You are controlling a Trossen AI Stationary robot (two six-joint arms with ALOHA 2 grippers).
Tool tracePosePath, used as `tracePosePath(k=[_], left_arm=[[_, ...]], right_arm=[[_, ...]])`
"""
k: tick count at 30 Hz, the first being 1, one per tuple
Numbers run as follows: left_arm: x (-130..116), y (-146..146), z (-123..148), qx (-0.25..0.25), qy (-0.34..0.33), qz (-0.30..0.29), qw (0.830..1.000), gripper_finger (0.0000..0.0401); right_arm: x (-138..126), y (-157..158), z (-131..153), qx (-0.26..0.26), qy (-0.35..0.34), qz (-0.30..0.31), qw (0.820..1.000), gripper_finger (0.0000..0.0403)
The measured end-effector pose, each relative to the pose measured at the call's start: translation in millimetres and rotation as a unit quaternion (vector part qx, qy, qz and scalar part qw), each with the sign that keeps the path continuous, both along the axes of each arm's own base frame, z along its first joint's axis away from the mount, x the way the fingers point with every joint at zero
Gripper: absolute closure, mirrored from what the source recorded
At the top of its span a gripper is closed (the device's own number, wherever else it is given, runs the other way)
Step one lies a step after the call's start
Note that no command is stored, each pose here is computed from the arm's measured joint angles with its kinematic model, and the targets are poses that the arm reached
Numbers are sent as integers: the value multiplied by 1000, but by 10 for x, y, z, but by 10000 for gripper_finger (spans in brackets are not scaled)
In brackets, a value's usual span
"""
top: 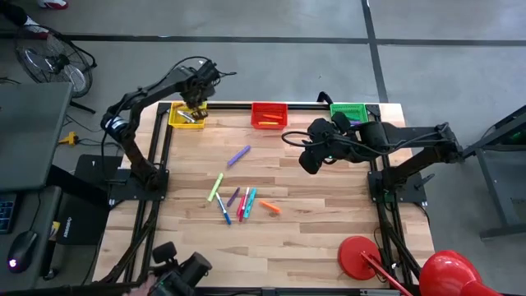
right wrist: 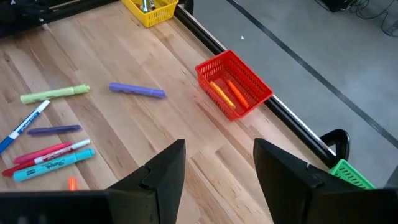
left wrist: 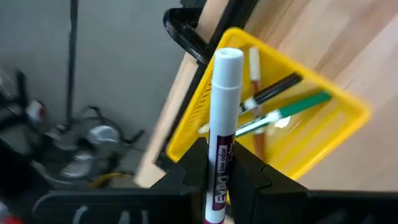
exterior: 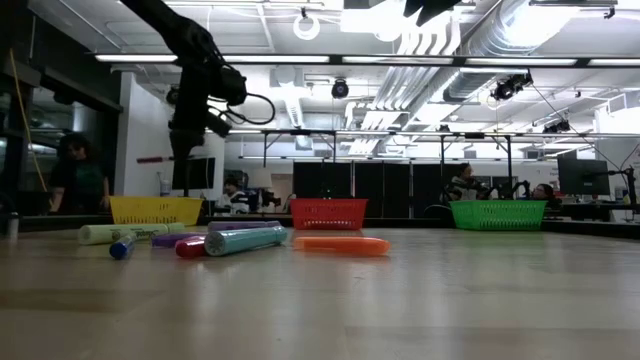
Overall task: Pick & Place Markers
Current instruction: Put the purple marker into the yellow bin
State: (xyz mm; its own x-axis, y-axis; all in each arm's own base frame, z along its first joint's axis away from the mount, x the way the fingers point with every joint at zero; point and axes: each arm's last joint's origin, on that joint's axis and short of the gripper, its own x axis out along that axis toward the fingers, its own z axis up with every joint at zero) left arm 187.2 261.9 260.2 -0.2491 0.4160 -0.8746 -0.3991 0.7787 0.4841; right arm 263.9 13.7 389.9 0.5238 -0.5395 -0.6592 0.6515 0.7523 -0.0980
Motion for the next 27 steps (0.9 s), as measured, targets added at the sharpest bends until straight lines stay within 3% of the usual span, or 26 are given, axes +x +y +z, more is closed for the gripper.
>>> tracePosePath(k=[3, 9, 18, 27], left_arm=[[11, 24, -54, -19, 44, -58, 997, 372], [44, 73, -180, -48, 85, -107, 989, 372], [71, 185, -449, -98, 118, -138, 978, 372], [-28, 356, -649, -122, 121, -124, 977, 372]], right_arm=[[0, 0, 0, 0, 0, 0, 1000, 224], [0, 0, 0, 2, -2, -2, 1000, 224], [-1, 0, 0, 8, -8, -11, 1000, 224], [0, 4, -3, 24, -17, -19, 999, 224]])
